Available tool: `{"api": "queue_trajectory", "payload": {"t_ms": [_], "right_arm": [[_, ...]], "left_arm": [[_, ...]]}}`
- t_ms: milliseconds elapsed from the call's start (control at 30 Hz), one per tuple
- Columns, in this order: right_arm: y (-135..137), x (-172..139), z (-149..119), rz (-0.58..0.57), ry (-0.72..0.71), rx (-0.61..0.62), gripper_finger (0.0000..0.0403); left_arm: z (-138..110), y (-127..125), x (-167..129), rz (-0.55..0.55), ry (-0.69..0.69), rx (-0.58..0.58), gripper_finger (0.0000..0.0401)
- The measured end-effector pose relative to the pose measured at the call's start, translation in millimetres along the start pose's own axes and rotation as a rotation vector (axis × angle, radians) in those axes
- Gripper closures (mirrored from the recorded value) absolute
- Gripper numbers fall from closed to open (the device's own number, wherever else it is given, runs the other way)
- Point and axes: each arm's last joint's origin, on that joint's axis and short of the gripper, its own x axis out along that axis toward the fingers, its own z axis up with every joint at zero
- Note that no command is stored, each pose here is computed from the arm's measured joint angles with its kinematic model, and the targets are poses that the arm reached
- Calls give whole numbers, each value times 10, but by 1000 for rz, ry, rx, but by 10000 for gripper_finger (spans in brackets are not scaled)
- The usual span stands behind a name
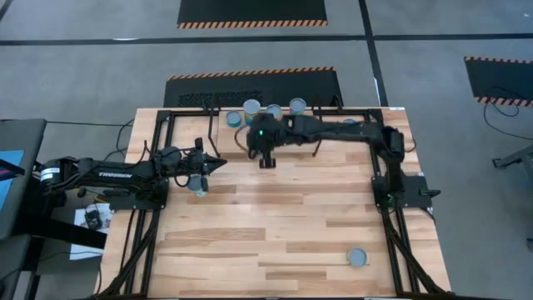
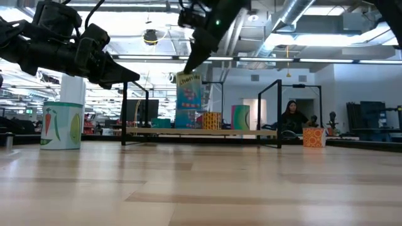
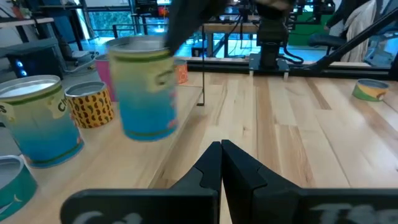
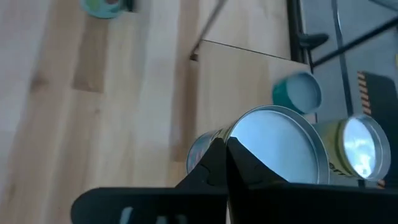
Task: Pick and place cans onto a shelf
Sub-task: Put the canned cherries on the shelf
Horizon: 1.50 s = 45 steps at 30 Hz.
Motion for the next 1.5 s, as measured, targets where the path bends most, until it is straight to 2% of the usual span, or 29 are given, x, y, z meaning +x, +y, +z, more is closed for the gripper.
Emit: {"api": "queue_trajectory", "payload": {"t_ms": [233,533,1000,1100,1167,1233,1333,1500], "right_arm": [[-251,251,-133,0,0,32,396],[-425,246,-130,-17,-74,36,397],[-521,252,-168,-3,-90,68,397],[-498,397,-177,-8,-93,69,397],[-482,444,-237,9,-47,69,397],[-487,500,-199,-7,-84,62,397],[-450,601,-255,2,-41,54,397],[-423,653,-242,2,-50,47,397]], "left_arm": [[1,7,0,23,0,6,401],[6,11,0,36,-5,13,401],[5,11,0,36,-5,12,401],[5,11,0,36,-5,7,401],[6,11,0,36,-5,6,401],[6,11,0,36,-5,5,401],[8,9,0,32,-7,5,401],[4,10,0,35,-5,5,401]]}}
